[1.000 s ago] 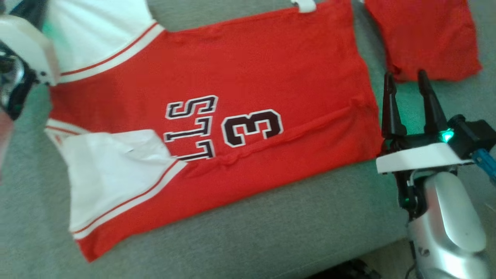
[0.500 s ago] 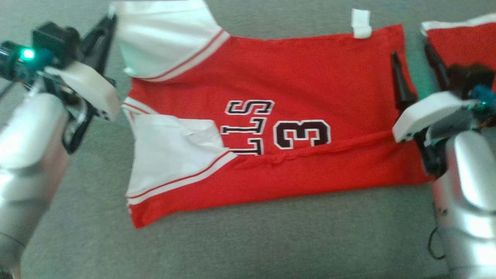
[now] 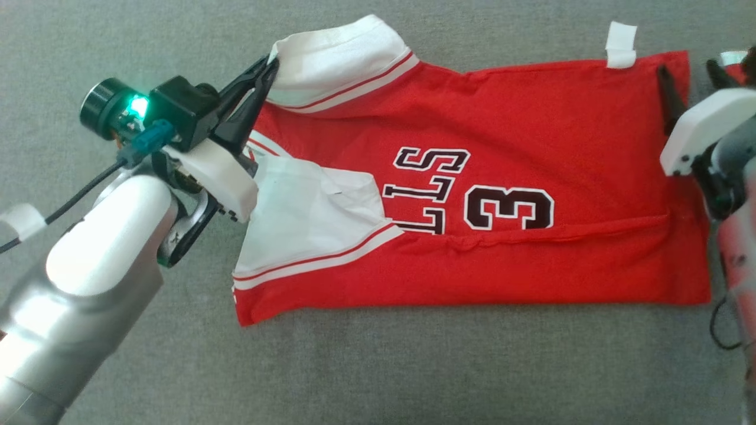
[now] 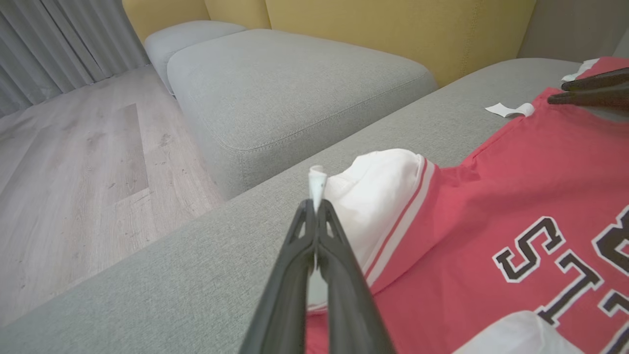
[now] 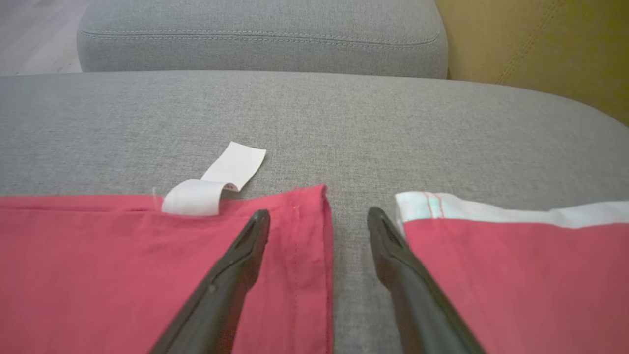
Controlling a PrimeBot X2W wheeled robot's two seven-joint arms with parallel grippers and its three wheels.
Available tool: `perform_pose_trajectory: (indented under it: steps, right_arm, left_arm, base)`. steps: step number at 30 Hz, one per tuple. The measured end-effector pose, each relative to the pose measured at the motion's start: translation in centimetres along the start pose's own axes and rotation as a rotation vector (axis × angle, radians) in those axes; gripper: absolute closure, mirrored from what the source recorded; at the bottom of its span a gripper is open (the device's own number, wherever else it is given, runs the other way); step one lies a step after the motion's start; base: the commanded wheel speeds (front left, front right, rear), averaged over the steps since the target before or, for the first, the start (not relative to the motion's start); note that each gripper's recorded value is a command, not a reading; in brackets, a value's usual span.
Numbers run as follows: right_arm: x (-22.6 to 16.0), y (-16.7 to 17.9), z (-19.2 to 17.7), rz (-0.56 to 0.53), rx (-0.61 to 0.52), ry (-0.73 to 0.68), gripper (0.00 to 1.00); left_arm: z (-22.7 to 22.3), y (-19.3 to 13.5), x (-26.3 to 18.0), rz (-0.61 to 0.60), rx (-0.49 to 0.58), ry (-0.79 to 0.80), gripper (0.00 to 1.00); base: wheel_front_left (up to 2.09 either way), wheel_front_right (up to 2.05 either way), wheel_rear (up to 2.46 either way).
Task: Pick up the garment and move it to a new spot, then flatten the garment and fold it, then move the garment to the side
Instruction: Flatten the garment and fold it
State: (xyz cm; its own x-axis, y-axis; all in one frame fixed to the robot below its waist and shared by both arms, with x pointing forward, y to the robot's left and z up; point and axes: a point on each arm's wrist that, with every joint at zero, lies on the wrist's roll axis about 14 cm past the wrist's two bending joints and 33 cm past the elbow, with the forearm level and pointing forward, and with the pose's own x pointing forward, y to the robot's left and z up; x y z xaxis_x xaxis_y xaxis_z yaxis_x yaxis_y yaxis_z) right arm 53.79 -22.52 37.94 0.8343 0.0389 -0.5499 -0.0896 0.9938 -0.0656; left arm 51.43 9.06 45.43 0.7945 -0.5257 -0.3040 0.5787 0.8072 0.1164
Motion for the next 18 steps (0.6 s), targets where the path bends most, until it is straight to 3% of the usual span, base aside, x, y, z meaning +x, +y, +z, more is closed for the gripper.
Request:
perform_pose_trajectory:
  steps: [11, 12, 13, 14, 18]
  right_arm:
    - [2.1, 0.5, -1.0, 0.033, -0.027, 0.108, 0.0]
    - [2.1, 0.6, -1.0, 0.04, -0.033, 0.118, 0.1]
    - [2.2, 0.8, -0.9, 0.047, -0.043, 0.127, 0.65]
    - [2.3, 0.9, -0.8, 0.055, -0.062, 0.137, 1.0]
    - [2.2, 1.2, -0.6, 0.076, -0.081, 0.143, 1.0]
  left_arm:
    - [-0.8, -0.3, 0.4, -0.009, -0.014, 0.021, 1.0]
    - [-0.9, -0.3, 0.4, -0.01, -0.014, 0.025, 1.0]
    - [-1.0, -0.4, 0.5, -0.011, -0.014, 0.029, 1.0]
    - [-1.0, -0.4, 0.5, -0.013, -0.014, 0.029, 1.0]
    - [-1.0, -0.3, 0.7, -0.012, -0.012, 0.032, 1.0]
  base:
    - [0.0, 0.0, 0.0]
    - [0.0, 0.0, 0.0]
    - [0.0, 0.0, 0.0]
    - [0.0, 0.0, 0.0]
    - [0.0, 0.0, 0.0]
